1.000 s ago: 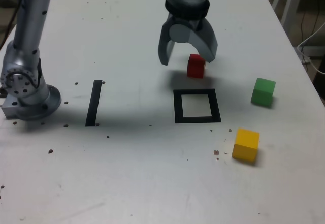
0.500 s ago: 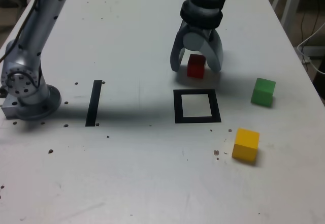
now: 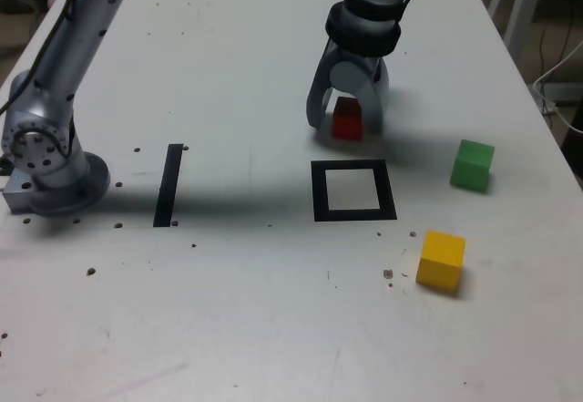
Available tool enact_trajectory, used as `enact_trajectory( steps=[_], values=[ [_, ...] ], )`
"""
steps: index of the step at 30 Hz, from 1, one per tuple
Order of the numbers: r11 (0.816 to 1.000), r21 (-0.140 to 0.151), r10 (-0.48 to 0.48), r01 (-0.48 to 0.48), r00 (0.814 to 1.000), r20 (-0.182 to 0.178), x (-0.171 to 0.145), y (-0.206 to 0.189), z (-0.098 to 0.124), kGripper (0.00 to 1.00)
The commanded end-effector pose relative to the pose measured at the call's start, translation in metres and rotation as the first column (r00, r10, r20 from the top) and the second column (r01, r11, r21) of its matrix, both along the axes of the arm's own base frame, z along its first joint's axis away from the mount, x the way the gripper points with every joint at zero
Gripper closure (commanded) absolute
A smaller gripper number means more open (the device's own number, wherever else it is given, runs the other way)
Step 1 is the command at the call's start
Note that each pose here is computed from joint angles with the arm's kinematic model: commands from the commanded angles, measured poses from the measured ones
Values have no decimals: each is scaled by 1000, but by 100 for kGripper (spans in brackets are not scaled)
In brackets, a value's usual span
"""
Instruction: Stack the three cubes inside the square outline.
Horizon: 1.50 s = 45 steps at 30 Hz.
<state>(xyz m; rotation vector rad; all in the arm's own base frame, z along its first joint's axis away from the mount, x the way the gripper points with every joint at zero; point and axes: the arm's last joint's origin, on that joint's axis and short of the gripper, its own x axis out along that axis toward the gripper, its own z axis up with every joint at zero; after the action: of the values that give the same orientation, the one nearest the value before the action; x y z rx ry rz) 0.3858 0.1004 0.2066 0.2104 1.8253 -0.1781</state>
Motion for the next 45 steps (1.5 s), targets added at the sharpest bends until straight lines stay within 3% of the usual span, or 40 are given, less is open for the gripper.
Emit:
enact_trajectory(
  steps=[1, 15, 22, 29, 36, 45],
  values=[
    [1000, -1, 2, -2, 1000, -9, 0, 0, -3, 71],
    [1000, 9, 12, -12, 1000, 3, -5, -11, 8, 71],
    [996, 11, 84, -84, 996, 27, -13, -33, 23, 71],
    [986, -25, 167, -166, 985, 35, -20, -61, 32, 71],
    [981, -76, 181, -178, 983, 37, -19, -90, 32, 71],
    [980, -99, 176, -171, 983, 43, -18, -110, 25, 71]
  ],
)
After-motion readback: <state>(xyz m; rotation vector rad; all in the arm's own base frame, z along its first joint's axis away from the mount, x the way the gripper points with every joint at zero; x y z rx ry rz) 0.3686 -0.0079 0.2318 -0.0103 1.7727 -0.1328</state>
